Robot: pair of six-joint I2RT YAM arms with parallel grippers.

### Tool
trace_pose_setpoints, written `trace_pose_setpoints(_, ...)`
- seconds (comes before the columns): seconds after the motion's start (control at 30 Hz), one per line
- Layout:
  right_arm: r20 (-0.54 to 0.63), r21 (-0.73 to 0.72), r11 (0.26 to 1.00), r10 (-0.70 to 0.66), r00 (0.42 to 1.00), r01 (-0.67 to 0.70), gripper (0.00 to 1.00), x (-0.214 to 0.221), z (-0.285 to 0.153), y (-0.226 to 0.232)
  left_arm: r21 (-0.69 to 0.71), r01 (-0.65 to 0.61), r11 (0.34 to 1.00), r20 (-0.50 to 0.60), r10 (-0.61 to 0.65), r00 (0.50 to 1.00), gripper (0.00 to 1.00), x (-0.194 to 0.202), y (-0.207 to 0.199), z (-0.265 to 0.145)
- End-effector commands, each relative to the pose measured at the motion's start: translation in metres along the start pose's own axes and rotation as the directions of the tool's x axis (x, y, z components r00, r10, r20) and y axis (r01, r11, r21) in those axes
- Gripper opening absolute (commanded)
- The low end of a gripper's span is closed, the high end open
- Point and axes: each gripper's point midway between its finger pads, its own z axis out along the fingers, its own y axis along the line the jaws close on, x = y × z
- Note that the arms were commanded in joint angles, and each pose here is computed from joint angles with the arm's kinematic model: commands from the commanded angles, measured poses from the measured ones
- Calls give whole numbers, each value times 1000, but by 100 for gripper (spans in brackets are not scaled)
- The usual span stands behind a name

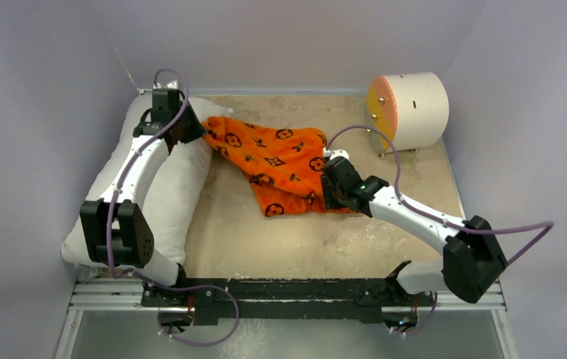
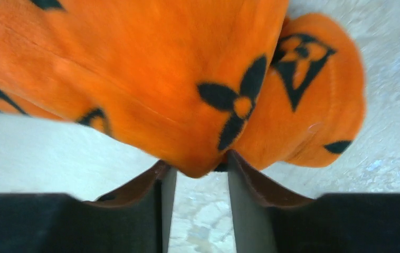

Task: Remove the pillowcase from the pillow
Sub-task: Fold the pillowcase at the center of the board.

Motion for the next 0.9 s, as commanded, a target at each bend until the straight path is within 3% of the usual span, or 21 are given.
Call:
trace_pose_setpoints(0.0, -4, -91, 995, 43, 999, -44, 58, 1, 2, 20, -20, -28, 999, -6, 28, 1000, 0, 17, 15, -5)
trace_pose_setpoints(0.07, 73, -111, 993, 54, 996, -46, 75, -22, -11, 21, -27, -26, 999, -17, 26, 1000, 0, 22, 18, -2)
trace_pose_setpoints(0.17, 170, -111, 993, 42, 985, -24, 80, -47, -24, 19, -26, -28, 999, -13, 28, 1000, 0, 18, 17, 1)
trace_pose_setpoints(0.37, 84, -18, 999, -38, 996, 40, 71, -35, -3, 10, -24, -30, 999, -25, 29, 999, 0, 17, 16, 8)
trace_pose_setpoints(0.73, -23, -67, 993, -94, 995, 92, 71, -13, 6, 20, -23, -31, 999, -44, 30, 999, 0, 21, 17, 12)
trace_pose_setpoints(0.87, -15, -113, 991, -70, 997, 68, 59, -15, 5, 30, -25, -33, 999, -43, 32, 999, 0, 20, 17, 11)
